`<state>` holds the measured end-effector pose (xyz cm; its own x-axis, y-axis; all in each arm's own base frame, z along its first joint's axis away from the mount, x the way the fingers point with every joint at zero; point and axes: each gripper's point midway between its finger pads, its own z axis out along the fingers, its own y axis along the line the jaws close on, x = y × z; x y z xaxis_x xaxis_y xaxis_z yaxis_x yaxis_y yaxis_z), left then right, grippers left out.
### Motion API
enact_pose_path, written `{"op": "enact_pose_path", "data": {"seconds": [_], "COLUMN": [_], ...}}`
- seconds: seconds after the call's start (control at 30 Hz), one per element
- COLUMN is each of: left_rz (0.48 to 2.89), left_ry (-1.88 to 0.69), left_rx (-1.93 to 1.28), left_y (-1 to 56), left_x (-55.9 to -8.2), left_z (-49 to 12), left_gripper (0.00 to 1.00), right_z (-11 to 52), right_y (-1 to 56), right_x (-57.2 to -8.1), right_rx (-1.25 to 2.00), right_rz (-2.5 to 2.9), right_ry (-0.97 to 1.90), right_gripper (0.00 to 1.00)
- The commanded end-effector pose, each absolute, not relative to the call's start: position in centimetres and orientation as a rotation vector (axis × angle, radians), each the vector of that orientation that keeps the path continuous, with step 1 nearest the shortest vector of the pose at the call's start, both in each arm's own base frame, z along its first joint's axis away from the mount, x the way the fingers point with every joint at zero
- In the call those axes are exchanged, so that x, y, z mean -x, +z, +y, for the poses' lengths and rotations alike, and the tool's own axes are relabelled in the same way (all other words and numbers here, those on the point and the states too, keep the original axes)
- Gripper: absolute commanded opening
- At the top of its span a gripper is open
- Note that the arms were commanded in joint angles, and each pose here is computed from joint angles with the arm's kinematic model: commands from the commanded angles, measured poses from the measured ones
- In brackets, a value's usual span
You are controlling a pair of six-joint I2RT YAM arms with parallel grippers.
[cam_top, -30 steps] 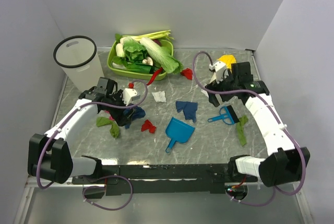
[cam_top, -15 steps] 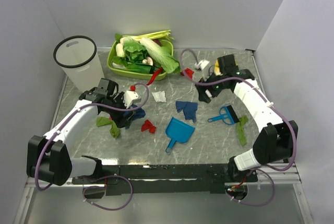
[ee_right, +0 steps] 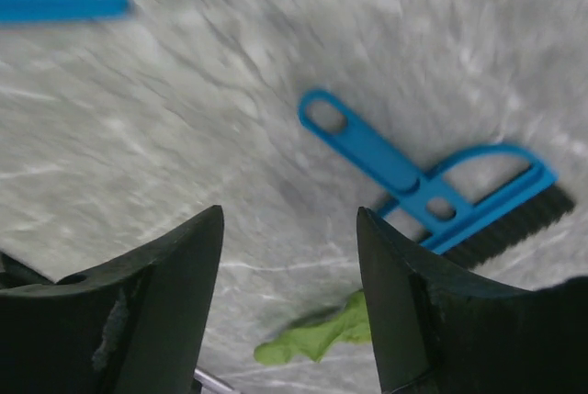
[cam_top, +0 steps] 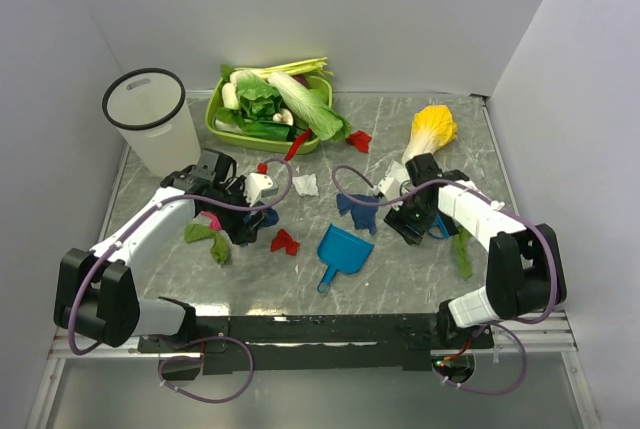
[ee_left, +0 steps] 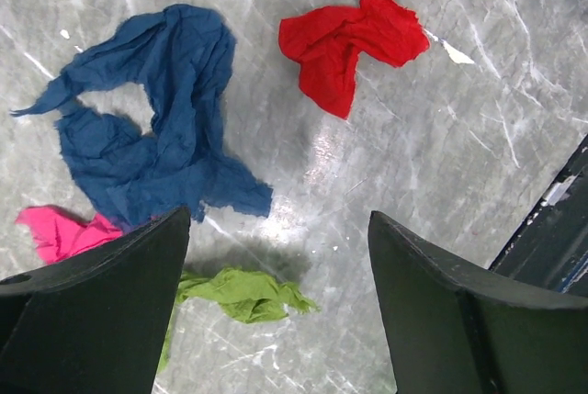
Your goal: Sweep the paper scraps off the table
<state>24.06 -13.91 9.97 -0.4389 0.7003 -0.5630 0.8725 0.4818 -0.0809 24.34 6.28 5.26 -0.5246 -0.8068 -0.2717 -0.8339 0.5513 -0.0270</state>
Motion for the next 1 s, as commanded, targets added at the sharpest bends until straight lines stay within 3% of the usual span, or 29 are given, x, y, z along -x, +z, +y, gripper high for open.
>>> {"op": "enact_pose_path", "data": {"seconds": [0.0, 0.03, 0.2, 0.3, 0.73, 0.83, 0.87, 0.97], "left_rz": [2.229, 2.235, 2.227, 2.228, 2.229, 2.209, 2.201, 2.158], "left_ry": [-0.515, -0.521, -0.548, -0.536, -0.492, -0.496, -0.495, -0.523], "left_rx": [-1.295, -1.29, -1.268, -1.278, -1.269, -1.278, -1.276, -1.255], "left_y": [11.2, 11.2, 11.9, 11.8, 12.3, 12.7, 12.9, 14.3], "left_x": [-25.2, -25.2, -25.7, -25.8, -26.6, -26.6, -26.7, -27.1], "left_z": [-15.1, -15.2, -16.0, -15.9, -15.7, -15.9, -15.9, -16.8], "left_gripper": [0.83, 0.82, 0.82, 0.82, 0.82, 0.82, 0.82, 0.81], "right_z": [3.4, 3.4, 1.3, 1.0, 0.7, 0.9, 0.9, 1.5], "right_y": [4.7, 4.3, 3.6, 3.2, 1.5, 1.4, 1.5, 3.3], "right_x": [-26.2, -26.2, -26.8, -26.4, -25.9, -25.5, -25.5, -26.0], "right_rx": [1.299, 1.277, 1.153, 1.136, 1.073, 1.086, 1.08, 1.055], "right_rz": [2.54, 2.563, 2.637, 2.662, 2.742, 2.764, 2.766, 2.711], "right_ry": [-0.029, 0.007, 0.021, 0.048, 0.143, 0.189, 0.199, 0.208], "right_gripper": [0.62, 0.56, 0.54, 0.47, 0.4, 0.26, 0.17, 0.05]}}
